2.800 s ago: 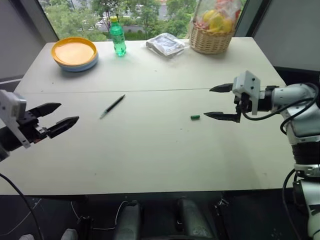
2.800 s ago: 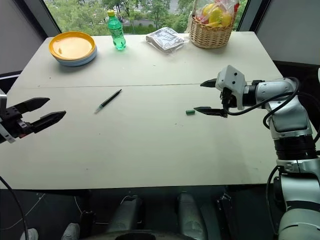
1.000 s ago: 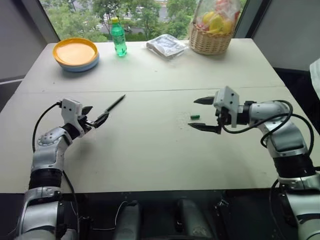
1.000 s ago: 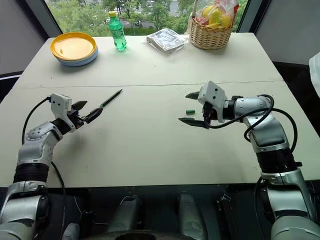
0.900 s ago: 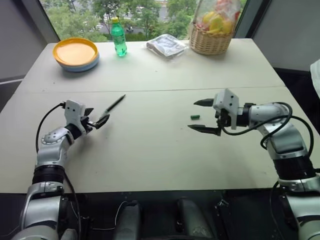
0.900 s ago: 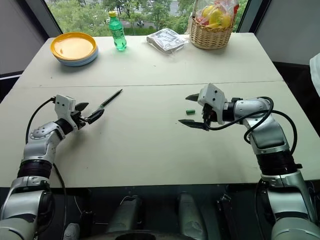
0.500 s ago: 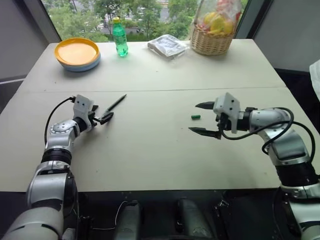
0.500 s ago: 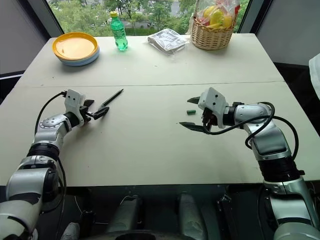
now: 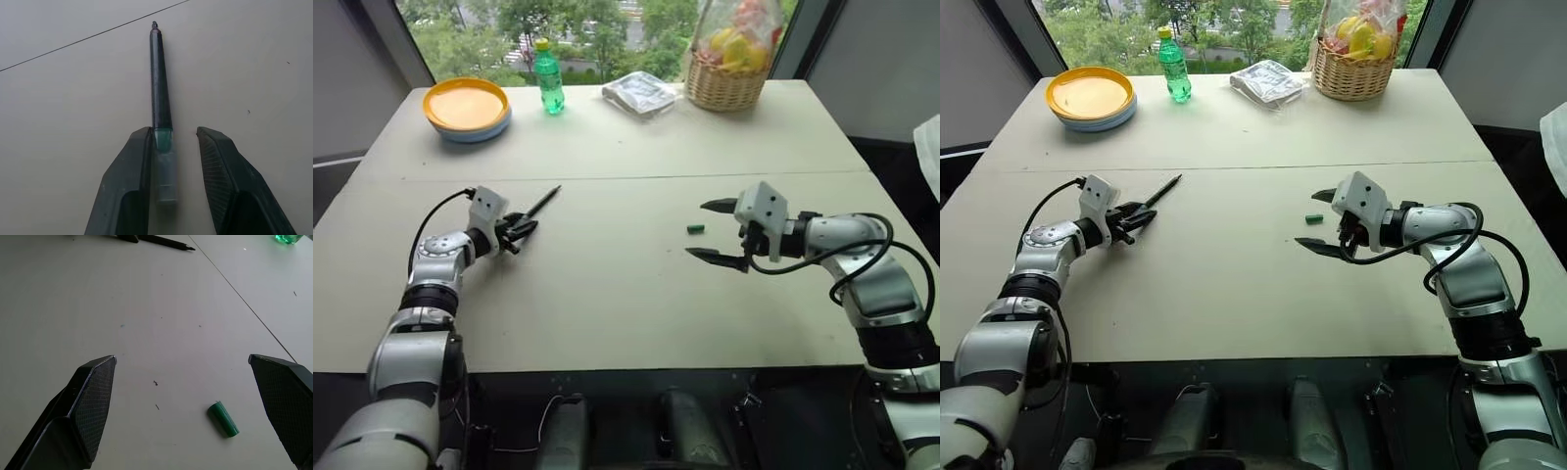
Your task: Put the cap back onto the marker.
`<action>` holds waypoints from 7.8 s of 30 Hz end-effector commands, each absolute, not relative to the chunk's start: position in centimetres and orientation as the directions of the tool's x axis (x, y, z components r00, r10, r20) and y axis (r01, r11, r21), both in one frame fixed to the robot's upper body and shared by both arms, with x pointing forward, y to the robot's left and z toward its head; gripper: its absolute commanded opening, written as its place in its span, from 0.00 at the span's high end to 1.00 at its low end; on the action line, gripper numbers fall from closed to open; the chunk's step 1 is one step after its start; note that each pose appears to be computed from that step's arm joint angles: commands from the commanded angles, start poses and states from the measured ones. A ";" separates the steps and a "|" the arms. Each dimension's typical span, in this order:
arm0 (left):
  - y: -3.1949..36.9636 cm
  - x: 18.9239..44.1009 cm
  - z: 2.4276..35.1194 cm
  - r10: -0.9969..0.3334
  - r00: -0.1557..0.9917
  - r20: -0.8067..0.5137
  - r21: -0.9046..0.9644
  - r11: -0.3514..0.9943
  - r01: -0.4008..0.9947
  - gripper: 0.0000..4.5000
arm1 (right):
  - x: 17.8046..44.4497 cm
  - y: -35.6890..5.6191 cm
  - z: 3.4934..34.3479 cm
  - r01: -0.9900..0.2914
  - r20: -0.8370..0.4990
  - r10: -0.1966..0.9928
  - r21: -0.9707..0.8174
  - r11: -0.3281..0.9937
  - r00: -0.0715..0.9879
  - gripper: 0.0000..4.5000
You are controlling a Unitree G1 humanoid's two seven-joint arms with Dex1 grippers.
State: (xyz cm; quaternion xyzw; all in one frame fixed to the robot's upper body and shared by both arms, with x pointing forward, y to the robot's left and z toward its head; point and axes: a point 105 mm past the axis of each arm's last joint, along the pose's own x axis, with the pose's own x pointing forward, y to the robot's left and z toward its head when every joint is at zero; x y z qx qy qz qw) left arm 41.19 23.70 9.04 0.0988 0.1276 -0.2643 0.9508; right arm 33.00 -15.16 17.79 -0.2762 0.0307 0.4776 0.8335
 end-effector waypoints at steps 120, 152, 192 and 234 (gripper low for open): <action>19.1 31.5 18.8 -0.835 0.508 -0.212 0.671 0.253 0.697 1.00 | 36.1 -6.5 20.4 -0.617 -0.413 0.884 -0.760 -0.203 0.218 0.99; 17.9 30.7 18.4 -0.847 0.462 -0.264 0.638 0.205 0.742 1.00 | 35.9 -6.3 20.5 -0.623 -0.418 0.885 -0.753 -0.211 0.205 0.99; 17.8 30.8 18.4 -0.839 0.472 -0.270 0.649 0.203 0.733 1.00 | 35.1 -5.9 20.5 -0.644 -0.421 0.892 -0.731 -0.225 0.166 0.99; 17.5 30.4 18.7 -0.848 0.460 -0.264 0.649 0.197 0.735 1.00 | 36.4 -6.2 19.3 -0.619 -0.465 0.853 -0.749 -0.238 0.235 0.99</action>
